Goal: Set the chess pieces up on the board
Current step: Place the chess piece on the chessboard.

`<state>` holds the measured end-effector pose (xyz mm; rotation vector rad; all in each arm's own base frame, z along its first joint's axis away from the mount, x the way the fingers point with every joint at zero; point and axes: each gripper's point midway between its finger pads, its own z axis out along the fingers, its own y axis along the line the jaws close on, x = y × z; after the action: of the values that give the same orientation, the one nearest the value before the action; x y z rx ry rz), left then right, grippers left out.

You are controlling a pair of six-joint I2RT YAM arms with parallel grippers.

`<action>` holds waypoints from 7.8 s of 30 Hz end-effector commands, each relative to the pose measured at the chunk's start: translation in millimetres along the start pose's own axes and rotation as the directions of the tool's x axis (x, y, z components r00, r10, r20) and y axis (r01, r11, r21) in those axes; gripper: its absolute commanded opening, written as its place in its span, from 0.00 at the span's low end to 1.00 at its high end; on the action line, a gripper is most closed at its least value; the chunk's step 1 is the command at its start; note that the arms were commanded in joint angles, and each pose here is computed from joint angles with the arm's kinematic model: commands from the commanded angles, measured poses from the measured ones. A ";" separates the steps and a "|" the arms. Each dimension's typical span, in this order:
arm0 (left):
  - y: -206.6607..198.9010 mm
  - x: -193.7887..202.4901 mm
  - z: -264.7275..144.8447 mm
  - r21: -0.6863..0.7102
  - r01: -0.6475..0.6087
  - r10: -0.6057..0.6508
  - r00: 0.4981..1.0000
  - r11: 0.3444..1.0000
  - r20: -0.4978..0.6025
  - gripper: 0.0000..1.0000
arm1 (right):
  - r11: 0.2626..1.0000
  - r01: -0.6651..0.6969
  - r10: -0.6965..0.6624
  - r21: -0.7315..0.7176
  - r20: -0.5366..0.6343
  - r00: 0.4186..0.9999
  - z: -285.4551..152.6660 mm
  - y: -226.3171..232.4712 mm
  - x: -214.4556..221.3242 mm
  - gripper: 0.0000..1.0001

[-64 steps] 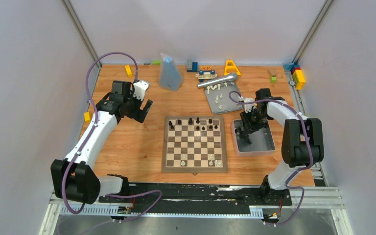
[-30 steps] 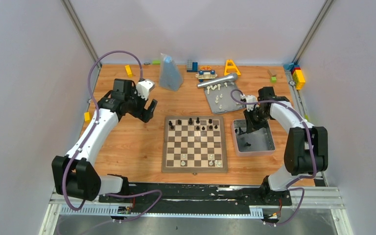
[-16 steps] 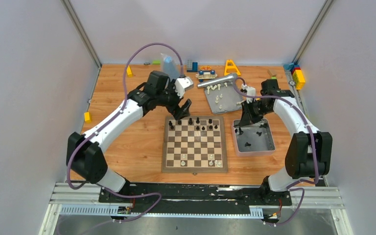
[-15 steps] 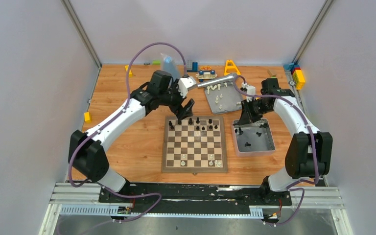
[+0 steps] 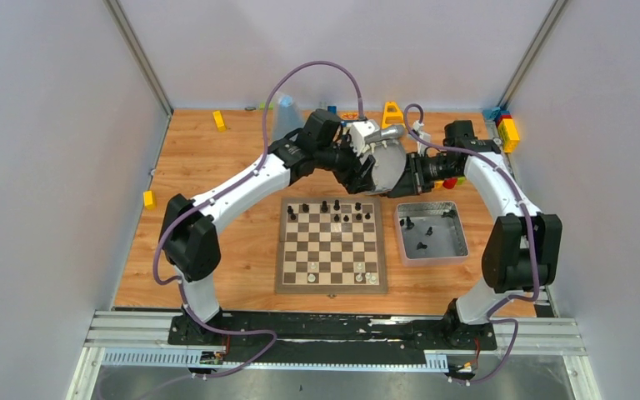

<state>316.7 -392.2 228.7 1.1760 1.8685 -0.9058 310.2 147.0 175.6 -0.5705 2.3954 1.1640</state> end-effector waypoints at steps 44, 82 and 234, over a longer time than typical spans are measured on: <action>-33.7 3.1 49.4 0.156 0.272 -0.258 0.961 0.950 -0.102 0.44 | 0.996 0.003 0.004 -0.086 0.084 0.996 -2.1 11.5 -30.7 0.00; -1.3 41.6 1.8 -0.042 -0.013 0.000 0.953 0.999 -0.304 0.00 | 0.997 0.009 -0.020 0.075 0.140 0.990 -33.8 -26.5 -21.1 0.45; 89.7 173.5 -32.3 -0.028 -0.145 0.051 0.514 0.989 -0.856 0.32 | 0.994 -0.102 0.096 0.043 0.129 0.987 -33.8 -63.0 37.5 0.35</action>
<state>334.7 -259.6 68.1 1.8826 2.5443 -0.0786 301.8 74.7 126.9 -0.3159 2.4122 1.1130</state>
